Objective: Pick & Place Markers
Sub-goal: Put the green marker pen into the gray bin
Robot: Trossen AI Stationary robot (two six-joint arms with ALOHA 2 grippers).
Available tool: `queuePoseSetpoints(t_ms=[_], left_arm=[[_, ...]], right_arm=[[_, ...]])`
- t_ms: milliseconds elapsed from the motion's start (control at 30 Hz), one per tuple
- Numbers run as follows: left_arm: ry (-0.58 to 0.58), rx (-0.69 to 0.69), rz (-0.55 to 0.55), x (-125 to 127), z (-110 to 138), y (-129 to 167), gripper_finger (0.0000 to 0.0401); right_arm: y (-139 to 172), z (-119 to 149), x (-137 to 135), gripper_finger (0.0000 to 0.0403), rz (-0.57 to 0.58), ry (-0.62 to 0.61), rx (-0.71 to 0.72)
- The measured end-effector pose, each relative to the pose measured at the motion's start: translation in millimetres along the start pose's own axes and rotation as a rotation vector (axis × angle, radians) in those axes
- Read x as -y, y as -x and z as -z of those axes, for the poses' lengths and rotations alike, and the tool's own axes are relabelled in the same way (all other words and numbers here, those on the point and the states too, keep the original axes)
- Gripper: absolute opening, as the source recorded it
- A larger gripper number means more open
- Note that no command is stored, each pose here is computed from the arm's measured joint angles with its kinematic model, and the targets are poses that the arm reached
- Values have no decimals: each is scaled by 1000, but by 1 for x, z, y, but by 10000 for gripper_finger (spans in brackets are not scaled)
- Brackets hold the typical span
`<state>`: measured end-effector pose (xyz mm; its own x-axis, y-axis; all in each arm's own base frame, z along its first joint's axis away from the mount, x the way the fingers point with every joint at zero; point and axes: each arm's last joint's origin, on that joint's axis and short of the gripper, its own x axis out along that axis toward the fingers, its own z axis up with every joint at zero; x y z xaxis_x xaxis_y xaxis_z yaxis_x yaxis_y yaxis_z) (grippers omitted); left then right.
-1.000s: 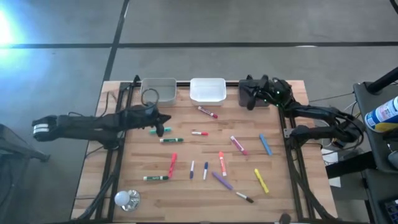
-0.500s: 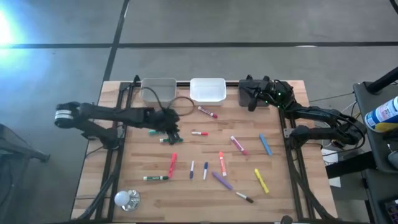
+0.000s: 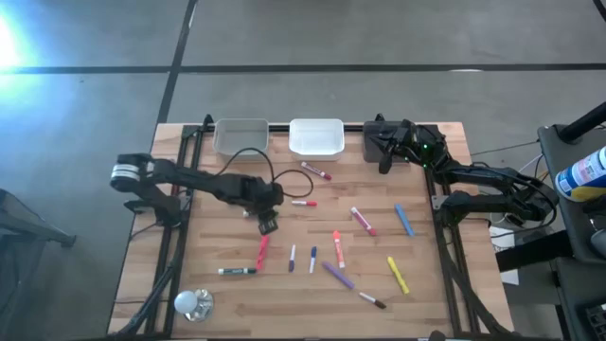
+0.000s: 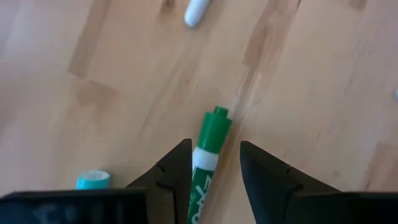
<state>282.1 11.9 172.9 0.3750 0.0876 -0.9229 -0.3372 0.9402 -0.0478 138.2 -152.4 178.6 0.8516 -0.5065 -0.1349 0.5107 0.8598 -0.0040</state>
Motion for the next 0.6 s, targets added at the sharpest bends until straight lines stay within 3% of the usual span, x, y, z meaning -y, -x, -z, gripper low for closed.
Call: queuePoseSetpoints(t_ms=[600], left_arm=[[-49, -32, -33, 4, 0, -34, 110]], right_arm=[[0, 0, 0, 13, -1, 1, -1]])
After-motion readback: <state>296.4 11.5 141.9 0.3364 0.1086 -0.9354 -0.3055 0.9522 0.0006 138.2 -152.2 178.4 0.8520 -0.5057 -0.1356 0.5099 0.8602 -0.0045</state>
